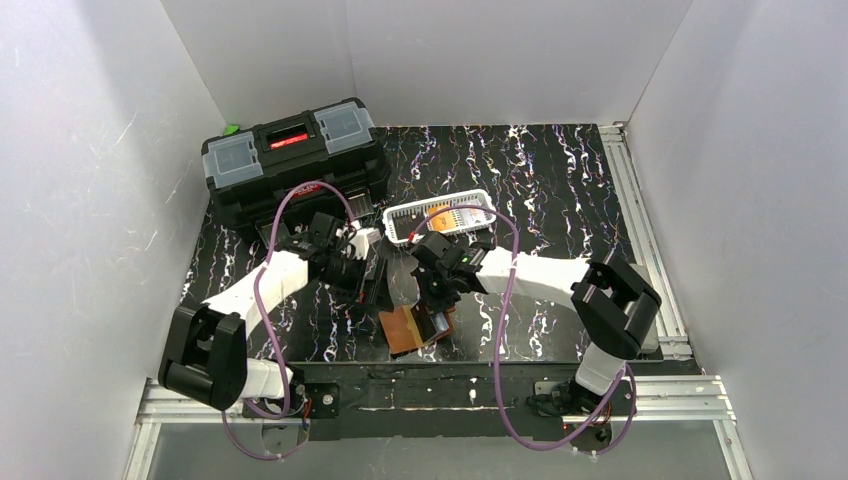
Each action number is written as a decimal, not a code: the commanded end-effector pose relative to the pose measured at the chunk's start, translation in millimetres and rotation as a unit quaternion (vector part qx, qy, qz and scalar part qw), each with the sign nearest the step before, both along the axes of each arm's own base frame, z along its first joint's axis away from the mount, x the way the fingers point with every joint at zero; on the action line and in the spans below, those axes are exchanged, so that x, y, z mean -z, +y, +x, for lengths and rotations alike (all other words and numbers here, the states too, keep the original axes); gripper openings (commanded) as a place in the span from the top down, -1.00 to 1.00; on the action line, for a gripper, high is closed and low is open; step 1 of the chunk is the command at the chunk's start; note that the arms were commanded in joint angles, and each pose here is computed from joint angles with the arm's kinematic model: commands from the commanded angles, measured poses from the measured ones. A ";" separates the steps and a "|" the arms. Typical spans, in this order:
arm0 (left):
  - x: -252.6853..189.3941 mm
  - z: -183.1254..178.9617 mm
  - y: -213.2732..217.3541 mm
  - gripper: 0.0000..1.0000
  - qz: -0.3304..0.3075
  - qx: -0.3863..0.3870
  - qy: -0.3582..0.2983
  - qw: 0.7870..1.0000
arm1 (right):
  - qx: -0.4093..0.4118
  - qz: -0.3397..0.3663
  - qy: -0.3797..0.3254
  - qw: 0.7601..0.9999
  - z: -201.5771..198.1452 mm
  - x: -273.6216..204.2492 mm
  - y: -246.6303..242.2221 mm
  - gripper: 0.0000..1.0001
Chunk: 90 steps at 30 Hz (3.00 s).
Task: Put the credit cards into the card holder
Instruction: Open the card holder at the center of the board.
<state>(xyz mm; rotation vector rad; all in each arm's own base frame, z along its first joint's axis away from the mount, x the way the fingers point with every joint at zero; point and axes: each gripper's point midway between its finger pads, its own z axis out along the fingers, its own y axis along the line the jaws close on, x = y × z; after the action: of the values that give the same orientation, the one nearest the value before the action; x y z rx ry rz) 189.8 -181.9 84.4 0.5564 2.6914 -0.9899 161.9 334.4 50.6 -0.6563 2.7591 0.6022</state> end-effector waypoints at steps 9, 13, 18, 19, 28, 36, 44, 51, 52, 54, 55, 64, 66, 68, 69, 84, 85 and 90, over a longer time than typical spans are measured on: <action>42.1 -28.7 -4.8 -0.62 -0.007 -0.112 0.120 0.986 | 0.083 0.016 0.022 0.996 22.7 23.7 -29.8 0.97; 45.2 -16.2 -17.7 -0.61 -0.037 -0.130 0.110 0.985 | 0.083 0.033 0.027 0.996 24.7 21.6 -29.3 0.97; 42.9 1.2 -32.6 -0.40 -0.068 -0.139 0.091 0.984 | 0.078 0.039 0.026 0.996 25.7 20.0 -26.2 0.97; 42.7 1.7 -35.0 -0.26 -0.071 -0.136 0.092 0.984 | 0.078 0.039 0.025 0.996 25.9 20.2 -26.2 0.97; 45.2 -8.2 -39.2 0.77 -0.069 -0.123 0.112 0.984 | 0.085 0.056 0.025 0.994 28.9 16.8 -29.6 0.97; 28.4 0.9 -39.4 1.00 -0.054 -0.109 0.101 0.987 | 0.117 0.127 0.020 0.985 50.1 -16.3 -44.8 0.97; 17.6 4.4 -40.6 1.00 -0.049 -0.096 0.093 0.990 | 0.137 0.129 0.014 0.982 54.8 -15.1 -60.9 0.97; 18.1 3.4 -40.7 1.00 -0.045 -0.092 0.090 0.991 | 0.138 0.127 0.017 0.982 56.0 -10.2 -60.4 0.97; 18.3 3.8 -40.5 1.00 -0.045 -0.092 0.088 0.991 | 0.137 0.126 0.017 0.982 55.8 -9.1 -60.5 0.97; 19.0 3.3 -40.3 1.00 -0.043 -0.091 0.088 0.991 | 0.135 0.126 0.017 0.983 55.6 -8.5 -60.4 0.97; 19.6 2.7 -40.0 1.00 -0.043 -0.090 0.087 0.991 | 0.134 0.126 0.018 0.983 55.5 -8.0 -60.3 0.97; 24.6 -0.9 -34.3 1.00 -0.027 -0.084 0.082 0.993 | 0.118 0.129 0.000 0.985 62.9 -21.7 -66.9 0.97; 23.7 -1.2 -35.1 1.00 -0.028 -0.082 0.082 0.993 | 0.115 0.133 0.000 0.984 63.6 -23.6 -65.0 0.97; 23.1 -1.2 -35.7 1.00 -0.030 -0.082 0.082 0.993 | 0.114 0.137 0.005 0.984 62.9 -23.1 -63.1 0.97; 22.6 -1.0 -36.5 1.00 -0.031 -0.082 0.081 0.993 | 0.115 0.140 0.008 0.984 62.2 -23.0 -62.0 0.97; 20.6 -1.2 -38.4 1.00 -0.033 -0.085 0.082 0.992 | 0.117 0.167 -0.010 0.979 60.0 -49.3 -61.9 0.97; 20.9 -1.2 -38.0 1.00 -0.032 -0.086 0.082 0.992 | 0.117 0.166 -0.013 0.979 60.7 -50.4 -62.6 0.97; 19.7 -1.6 -38.4 1.00 -0.034 -0.086 0.082 0.992 | 0.115 0.177 -0.012 0.977 61.2 -54.1 -58.2 0.97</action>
<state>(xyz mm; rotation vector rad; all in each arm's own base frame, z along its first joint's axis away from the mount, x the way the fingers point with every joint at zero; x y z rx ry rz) 187.4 -218.3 52.8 0.2160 2.8018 -1.1101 215.8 269.9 88.0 -0.2471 2.6105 0.9559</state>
